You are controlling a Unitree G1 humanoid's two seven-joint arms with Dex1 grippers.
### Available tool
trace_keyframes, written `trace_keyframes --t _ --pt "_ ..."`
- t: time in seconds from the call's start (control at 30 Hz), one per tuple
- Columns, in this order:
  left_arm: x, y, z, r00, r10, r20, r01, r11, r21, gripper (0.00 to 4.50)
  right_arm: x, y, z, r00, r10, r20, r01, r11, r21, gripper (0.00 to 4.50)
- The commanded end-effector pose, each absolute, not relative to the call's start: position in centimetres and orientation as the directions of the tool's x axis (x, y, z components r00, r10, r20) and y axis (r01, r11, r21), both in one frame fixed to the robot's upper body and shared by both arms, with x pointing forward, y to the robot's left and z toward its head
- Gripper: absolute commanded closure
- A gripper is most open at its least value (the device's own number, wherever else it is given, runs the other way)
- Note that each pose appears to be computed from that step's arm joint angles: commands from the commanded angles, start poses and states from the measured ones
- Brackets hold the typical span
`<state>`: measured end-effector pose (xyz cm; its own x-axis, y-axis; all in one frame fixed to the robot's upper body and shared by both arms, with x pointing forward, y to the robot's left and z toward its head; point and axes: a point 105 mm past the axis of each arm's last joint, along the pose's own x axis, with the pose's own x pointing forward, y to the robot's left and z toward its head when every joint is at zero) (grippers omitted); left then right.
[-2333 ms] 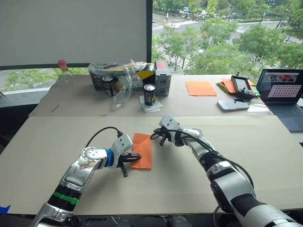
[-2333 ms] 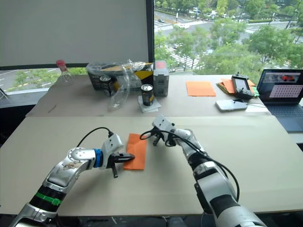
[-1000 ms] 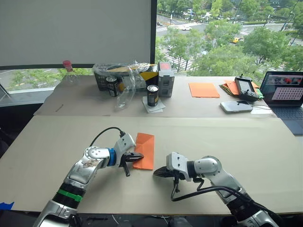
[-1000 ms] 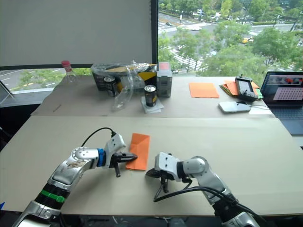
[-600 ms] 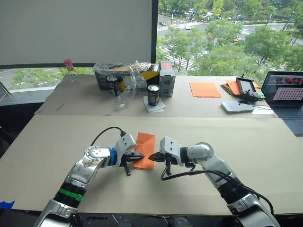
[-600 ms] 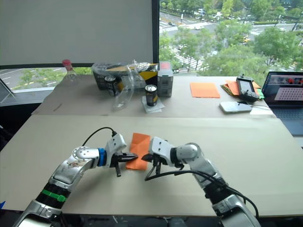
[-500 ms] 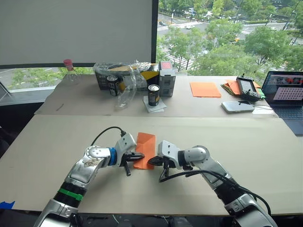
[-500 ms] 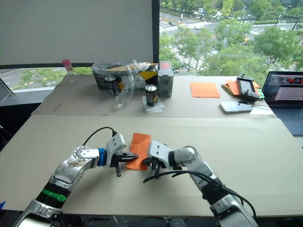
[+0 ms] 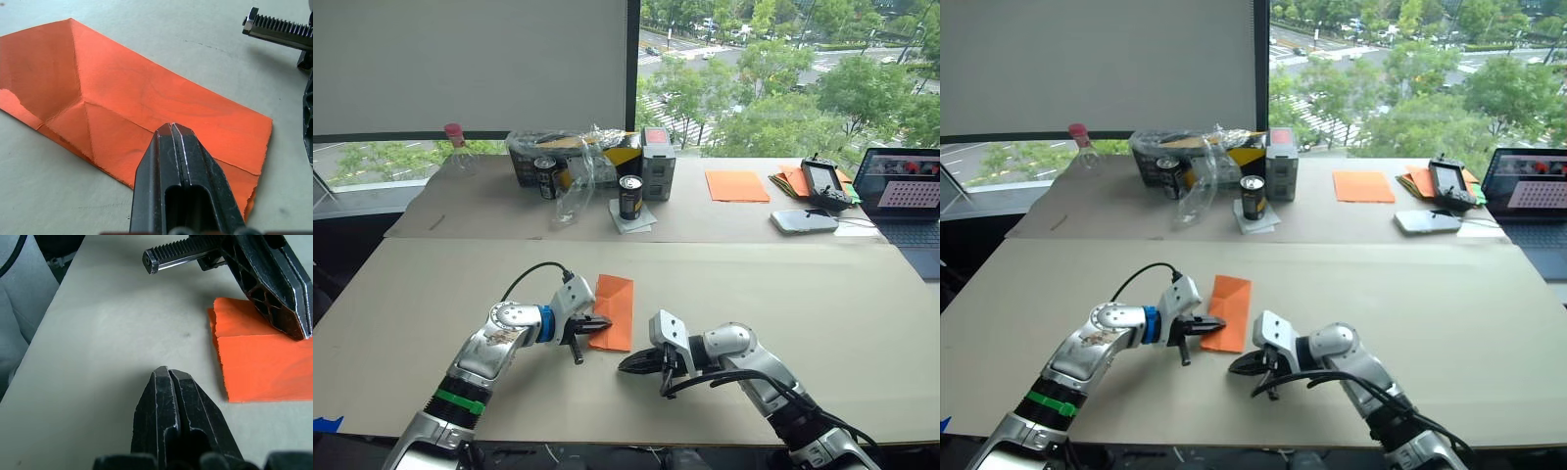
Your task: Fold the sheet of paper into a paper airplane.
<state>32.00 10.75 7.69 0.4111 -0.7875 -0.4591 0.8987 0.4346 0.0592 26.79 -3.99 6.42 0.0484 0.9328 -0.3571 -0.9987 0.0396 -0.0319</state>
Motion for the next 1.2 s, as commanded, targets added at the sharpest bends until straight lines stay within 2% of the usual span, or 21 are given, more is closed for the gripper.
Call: trace_keyframes --t 0.03,0.17,0.37,0.43,0.57,0.7,0.8,0.9,1.13,1.17,1.2 --pt "31.3 11.0 7.5 0.373 -0.812 -0.449 0.894 0.444 -0.060 4.50 26.6 -4.7 9.1 0.052 0.948 -0.313 -0.998 0.041 -0.040 4.48" --pt "32.4 11.5 11.9 0.414 -0.839 -0.352 0.885 0.462 -0.062 4.50 26.7 -5.7 11.7 0.083 0.956 -0.280 -0.996 0.071 -0.051 4.48" --pt "33.7 13.1 15.2 0.484 -0.820 -0.306 0.859 0.511 -0.013 4.50 28.2 -7.2 14.5 0.188 0.950 -0.250 -0.979 0.163 -0.118 4.48" --pt "33.9 13.5 15.6 0.499 -0.816 -0.293 0.851 0.524 -0.011 4.50 28.6 -7.4 14.9 0.210 0.947 -0.242 -0.975 0.183 -0.128 4.48" --pt "34.5 14.7 16.9 0.543 -0.800 -0.253 0.826 0.563 -0.008 4.50 30.5 -8.8 15.9 0.348 0.904 -0.250 -0.929 0.297 -0.219 4.48" --pt "36.4 16.1 16.6 0.648 -0.719 -0.250 0.741 0.671 -0.008 4.50 30.6 -8.5 16.1 0.371 0.896 -0.243 -0.921 0.322 -0.221 4.48" --pt "37.0 16.2 16.4 0.669 -0.708 -0.227 0.708 0.700 -0.094 3.71 30.6 -8.2 16.3 0.391 0.892 -0.225 -0.914 0.347 -0.211 4.50" --pt "36.7 15.5 16.1 0.638 -0.736 -0.225 0.730 0.671 -0.127 2.65 30.6 -7.9 16.1 0.411 0.883 -0.228 -0.906 0.369 -0.207 4.50" --pt "37.1 13.7 13.8 0.607 -0.732 -0.310 0.772 0.636 0.009 0.25 31.3 -9.0 16.1 0.499 0.829 -0.253 -0.858 0.432 -0.278 4.50" --pt "37.2 13.6 13.6 0.603 -0.734 -0.313 0.777 0.630 0.018 0.04 31.4 -9.1 16.2 0.507 0.824 -0.252 -0.853 0.438 -0.283 4.50" --pt "37.2 13.5 13.6 0.596 -0.738 -0.316 0.782 0.623 0.023 0.04 31.4 -9.3 16.3 0.513 0.821 -0.251 -0.849 0.443 -0.287 4.50"
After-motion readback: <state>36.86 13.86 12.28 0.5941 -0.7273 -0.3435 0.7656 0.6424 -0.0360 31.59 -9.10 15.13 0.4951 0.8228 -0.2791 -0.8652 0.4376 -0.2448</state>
